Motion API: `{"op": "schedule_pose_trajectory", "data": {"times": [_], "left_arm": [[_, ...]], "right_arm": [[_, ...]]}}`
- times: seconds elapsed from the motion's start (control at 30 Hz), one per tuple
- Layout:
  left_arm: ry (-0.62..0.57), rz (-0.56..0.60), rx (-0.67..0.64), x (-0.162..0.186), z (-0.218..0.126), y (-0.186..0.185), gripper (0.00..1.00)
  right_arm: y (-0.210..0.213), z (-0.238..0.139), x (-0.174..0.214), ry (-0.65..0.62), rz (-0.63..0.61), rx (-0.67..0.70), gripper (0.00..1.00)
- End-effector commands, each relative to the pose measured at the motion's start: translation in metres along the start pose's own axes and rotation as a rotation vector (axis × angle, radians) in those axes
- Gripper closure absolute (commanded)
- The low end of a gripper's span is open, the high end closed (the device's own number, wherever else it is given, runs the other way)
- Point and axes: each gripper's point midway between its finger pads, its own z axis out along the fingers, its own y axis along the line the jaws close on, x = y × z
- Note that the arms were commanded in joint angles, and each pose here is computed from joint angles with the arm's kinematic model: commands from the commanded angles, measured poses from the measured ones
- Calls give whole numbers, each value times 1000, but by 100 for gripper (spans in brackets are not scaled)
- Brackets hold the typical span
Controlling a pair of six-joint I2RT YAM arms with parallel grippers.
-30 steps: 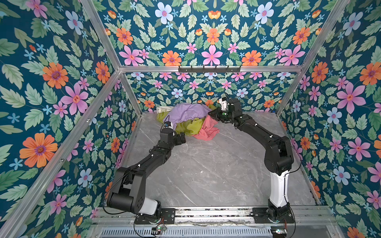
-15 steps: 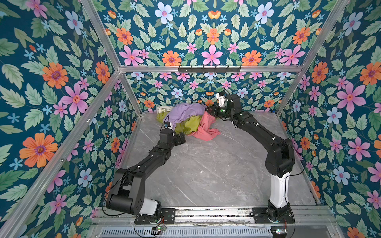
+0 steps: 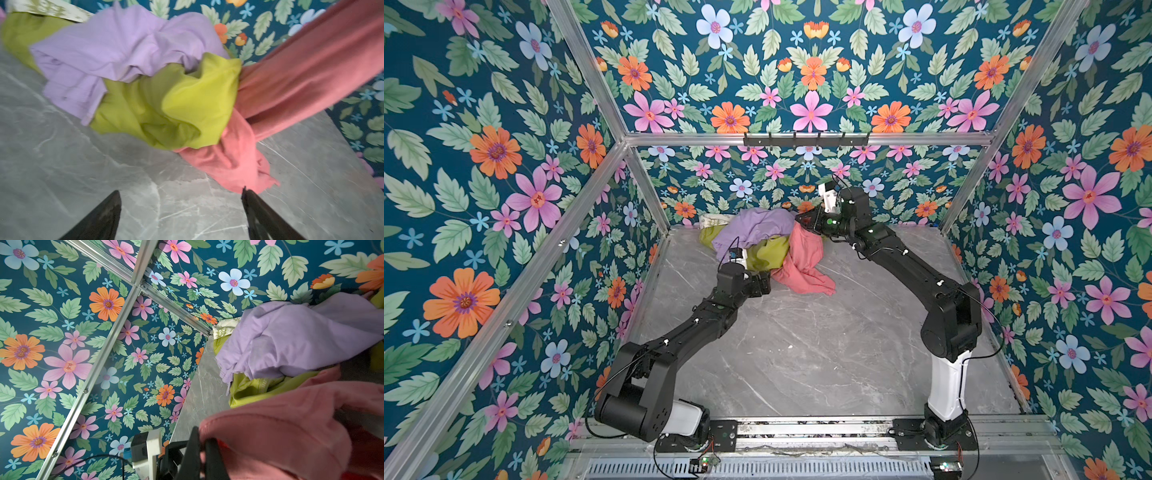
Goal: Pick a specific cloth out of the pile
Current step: 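Move the left gripper to the hanging pink cloth and grasp it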
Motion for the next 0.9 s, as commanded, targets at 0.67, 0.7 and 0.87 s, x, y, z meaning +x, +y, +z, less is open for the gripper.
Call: {"op": "schedule_pose_trajectory", "data": {"times": [0.67,0.7,0.87], "left_arm": [[90,-22,187,25,67,-67,24],[93,-22,184,26,69,-66,24],[100,-26,156,28,79,-62,25]], "right_arm": [[12,-8,-6,-43,-24,-37,100],[11,-7,-6,-43,-22,-37,100],[13,-9,-6,-45,-24,-41,100]]}}
